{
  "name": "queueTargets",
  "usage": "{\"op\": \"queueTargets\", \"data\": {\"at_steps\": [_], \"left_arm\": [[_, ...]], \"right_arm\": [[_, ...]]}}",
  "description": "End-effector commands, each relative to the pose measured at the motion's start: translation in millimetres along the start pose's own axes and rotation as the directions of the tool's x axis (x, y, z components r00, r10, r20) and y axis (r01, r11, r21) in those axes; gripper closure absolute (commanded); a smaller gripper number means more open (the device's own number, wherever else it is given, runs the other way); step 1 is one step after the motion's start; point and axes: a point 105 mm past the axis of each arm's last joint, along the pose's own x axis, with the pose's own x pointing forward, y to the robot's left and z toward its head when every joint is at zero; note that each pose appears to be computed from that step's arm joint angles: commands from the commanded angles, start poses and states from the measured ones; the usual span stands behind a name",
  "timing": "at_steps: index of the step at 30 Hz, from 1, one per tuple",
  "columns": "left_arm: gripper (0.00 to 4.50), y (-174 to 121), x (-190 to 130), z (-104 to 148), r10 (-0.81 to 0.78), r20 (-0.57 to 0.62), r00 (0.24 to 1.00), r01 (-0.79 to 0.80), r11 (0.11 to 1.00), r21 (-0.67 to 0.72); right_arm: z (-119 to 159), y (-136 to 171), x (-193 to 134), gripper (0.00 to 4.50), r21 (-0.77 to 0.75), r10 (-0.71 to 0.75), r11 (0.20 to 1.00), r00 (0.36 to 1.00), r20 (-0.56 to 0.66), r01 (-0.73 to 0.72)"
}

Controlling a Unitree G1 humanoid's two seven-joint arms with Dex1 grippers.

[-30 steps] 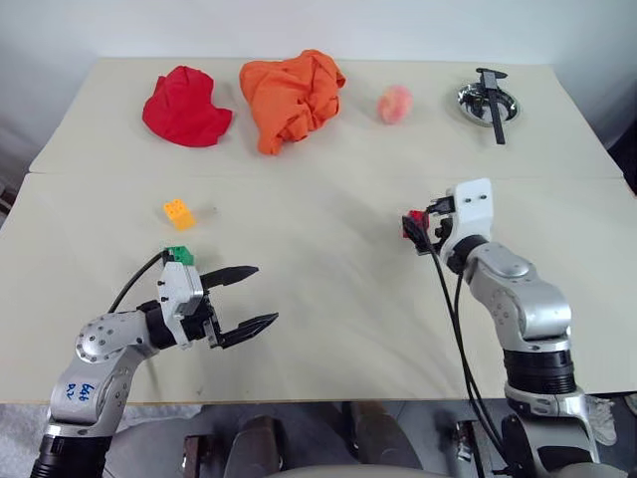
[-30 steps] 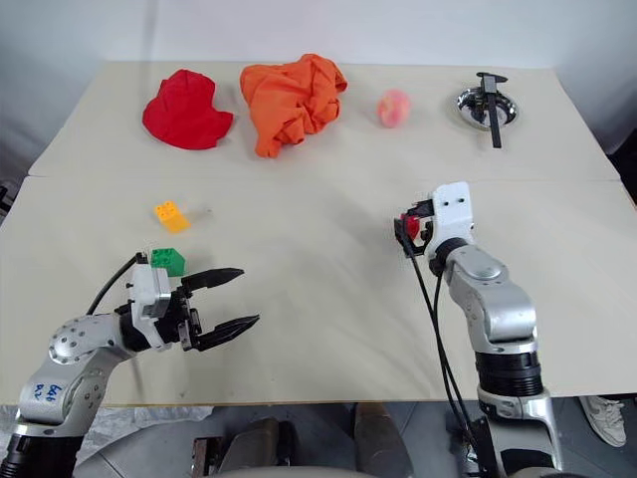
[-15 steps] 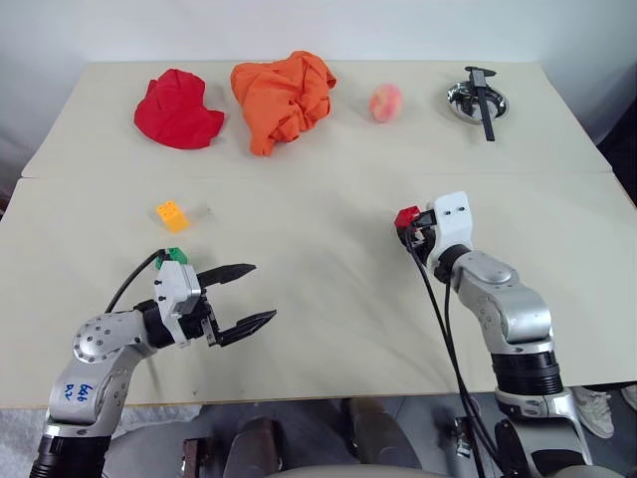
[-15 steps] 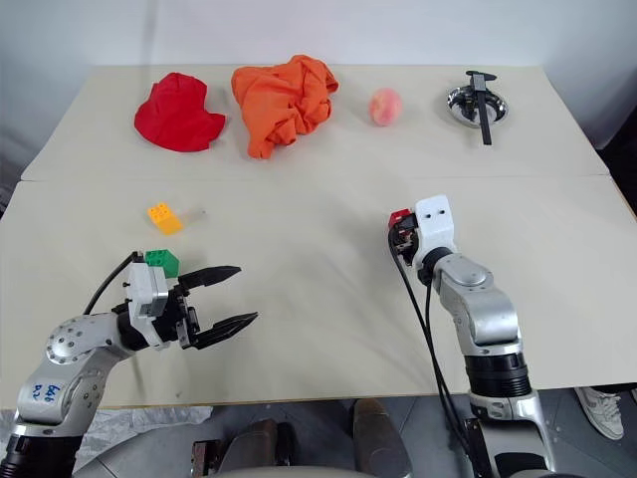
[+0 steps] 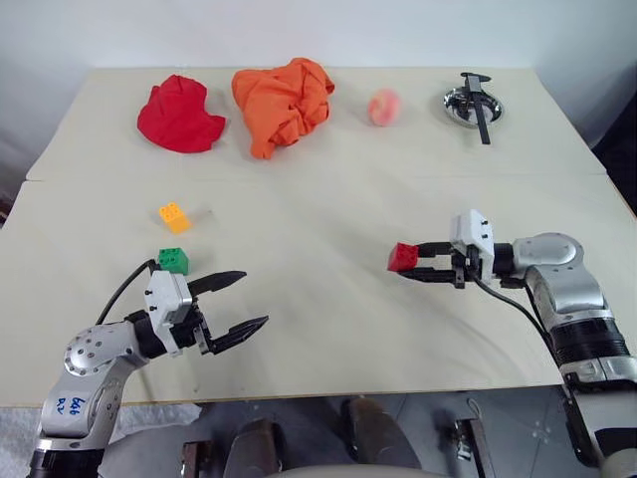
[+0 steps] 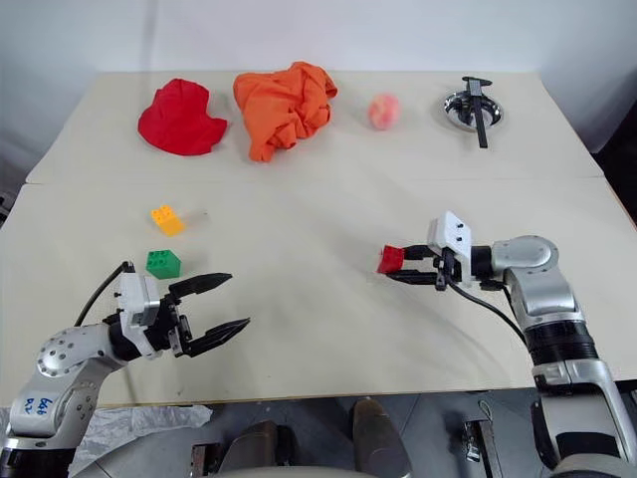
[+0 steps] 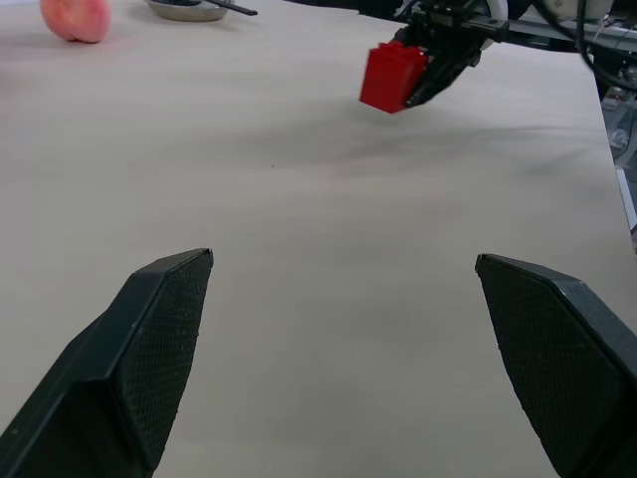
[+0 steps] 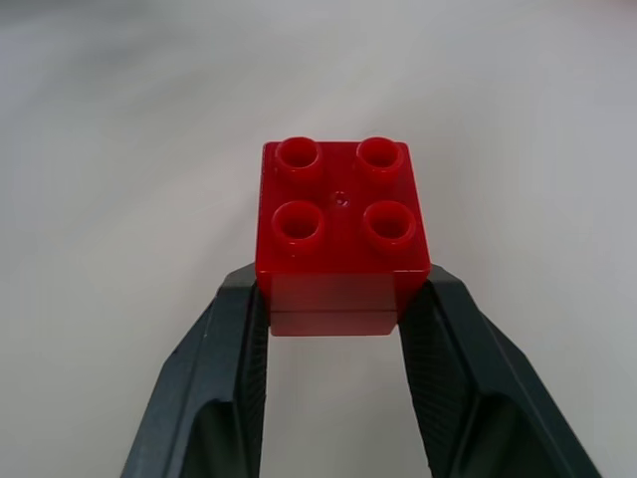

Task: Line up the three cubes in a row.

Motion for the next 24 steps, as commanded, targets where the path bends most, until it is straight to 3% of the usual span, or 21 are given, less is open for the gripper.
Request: {"op": "queueTargets", "data": {"at_steps": [1,6,11,15,20,24], "left_arm": [[0.00,-0.5,0.9,6.7,-0.006,0.014,1.000,0.005,0.999,0.032],[0.00,2.5,-1.7,7.0,-0.007,0.007,1.000,0.006,0.999,0.038],[0.00,5.9,-4.5,8.2,0.014,0.005,1.000,-0.014,0.999,0.045],[0.00,13.5,-22.8,5.3,0.128,0.009,0.992,-0.129,0.991,0.039],[0.00,18.0,-72.8,-8.2,0.376,-0.008,0.927,-0.376,0.927,0.007],[0.00,16.4,-125.8,-16.3,0.645,-0.009,0.764,-0.645,0.764,-0.034]], "right_arm": [[-1.5,-5.3,4.4,3.03,-0.064,0.048,0.997,0.999,-0.006,-0.048],[-3.5,-5.9,11.1,3.03,-0.036,0.111,0.993,0.994,-0.009,-0.112],[-0.4,-7.9,10.9,1.43,-0.037,0.105,0.994,0.994,0.020,-0.104],[11.9,-12.2,-5.7,0.04,-0.070,0.056,0.996,0.996,0.072,-0.051],[41.1,-4.9,-23.2,0.01,-0.101,0.006,0.995,0.978,0.211,0.016],[65.0,20.9,-20.9,0.01,-0.107,0.007,0.994,0.919,0.393,0.037]]}}
